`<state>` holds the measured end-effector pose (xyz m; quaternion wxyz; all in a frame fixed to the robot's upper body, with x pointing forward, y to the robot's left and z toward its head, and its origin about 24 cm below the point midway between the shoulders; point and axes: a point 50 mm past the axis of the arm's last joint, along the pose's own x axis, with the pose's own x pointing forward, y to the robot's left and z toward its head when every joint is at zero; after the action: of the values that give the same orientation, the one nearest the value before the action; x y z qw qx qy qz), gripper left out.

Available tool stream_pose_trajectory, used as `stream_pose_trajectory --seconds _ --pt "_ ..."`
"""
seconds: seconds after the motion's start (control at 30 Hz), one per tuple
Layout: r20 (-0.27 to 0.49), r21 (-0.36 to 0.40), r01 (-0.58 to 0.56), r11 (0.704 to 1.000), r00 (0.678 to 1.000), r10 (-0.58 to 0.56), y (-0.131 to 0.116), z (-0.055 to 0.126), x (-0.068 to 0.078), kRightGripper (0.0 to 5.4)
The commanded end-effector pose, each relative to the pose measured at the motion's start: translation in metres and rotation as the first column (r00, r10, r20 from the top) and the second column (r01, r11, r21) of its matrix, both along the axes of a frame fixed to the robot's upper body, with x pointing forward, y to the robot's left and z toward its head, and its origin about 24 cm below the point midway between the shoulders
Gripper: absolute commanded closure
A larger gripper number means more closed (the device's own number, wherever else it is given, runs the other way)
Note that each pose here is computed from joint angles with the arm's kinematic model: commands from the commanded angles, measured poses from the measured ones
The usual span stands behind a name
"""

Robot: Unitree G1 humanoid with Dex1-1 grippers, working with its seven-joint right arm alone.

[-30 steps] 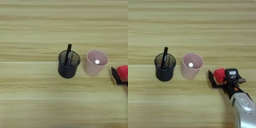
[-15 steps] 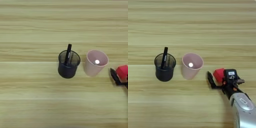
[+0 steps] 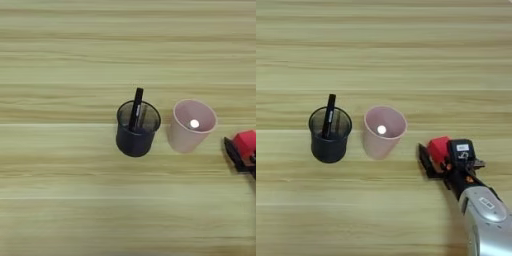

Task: Move the objects on the table

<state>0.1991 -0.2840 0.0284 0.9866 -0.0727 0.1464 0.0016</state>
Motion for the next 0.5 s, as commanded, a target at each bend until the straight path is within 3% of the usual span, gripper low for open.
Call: stream_pose_trajectory --seconds 0.03,0.4,0.5 --pt "0.088 -0.066 -0.002 0.998 0.996 0.007 -0.0057 0.0237 0.0114 1.7" --pt "0.095 -0.066 -0.004 0.998 0.995 0.01 -0.0051 0.0255 0.011 2.92" --pt "0.099 -0.066 -0.006 0.998 0.995 0.013 -0.0041 0.0272 0.0101 3.01"
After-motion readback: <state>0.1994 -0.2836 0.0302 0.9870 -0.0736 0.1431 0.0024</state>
